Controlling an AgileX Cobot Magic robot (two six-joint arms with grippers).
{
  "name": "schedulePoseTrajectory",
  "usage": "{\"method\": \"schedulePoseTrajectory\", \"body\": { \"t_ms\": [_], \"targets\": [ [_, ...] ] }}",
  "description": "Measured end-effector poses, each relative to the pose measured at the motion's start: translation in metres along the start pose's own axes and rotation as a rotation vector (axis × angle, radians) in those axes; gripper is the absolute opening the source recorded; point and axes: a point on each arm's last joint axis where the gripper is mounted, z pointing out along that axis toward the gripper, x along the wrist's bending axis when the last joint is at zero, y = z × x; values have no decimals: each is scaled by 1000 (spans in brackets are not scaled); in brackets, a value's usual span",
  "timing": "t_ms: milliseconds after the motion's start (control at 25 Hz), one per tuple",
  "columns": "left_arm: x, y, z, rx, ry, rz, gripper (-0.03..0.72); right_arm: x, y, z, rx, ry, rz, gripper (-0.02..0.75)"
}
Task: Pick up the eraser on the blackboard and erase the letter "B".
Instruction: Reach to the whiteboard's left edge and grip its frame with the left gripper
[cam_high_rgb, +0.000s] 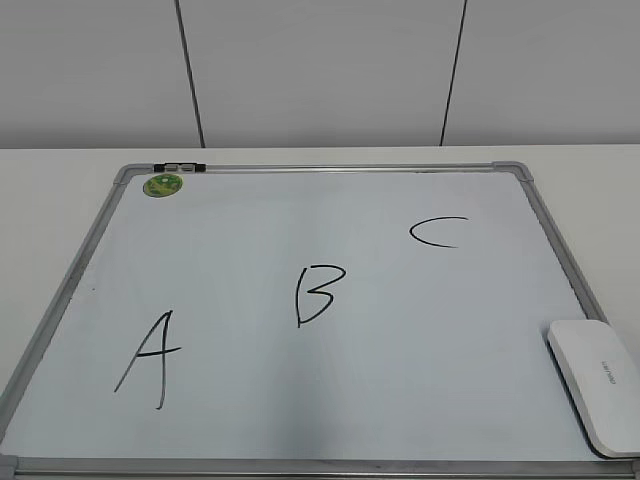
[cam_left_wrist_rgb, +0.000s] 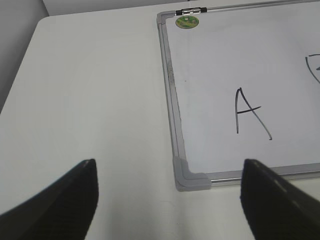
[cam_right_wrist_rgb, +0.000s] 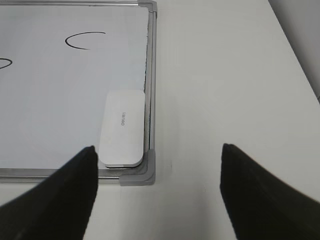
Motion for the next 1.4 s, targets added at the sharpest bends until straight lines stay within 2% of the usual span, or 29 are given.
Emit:
{"method": "schedulePoseTrajectory", "body": {
  "t_ms": [1120, 1400],
  "targets": [
    [0, 0, 0, 1, 3, 1, 643, 0, 0, 0, 0, 0, 0, 587],
    [2, 30, -4, 9, 2, -2, 640, 0, 0, 0, 0, 0, 0, 587]
  ]
}}
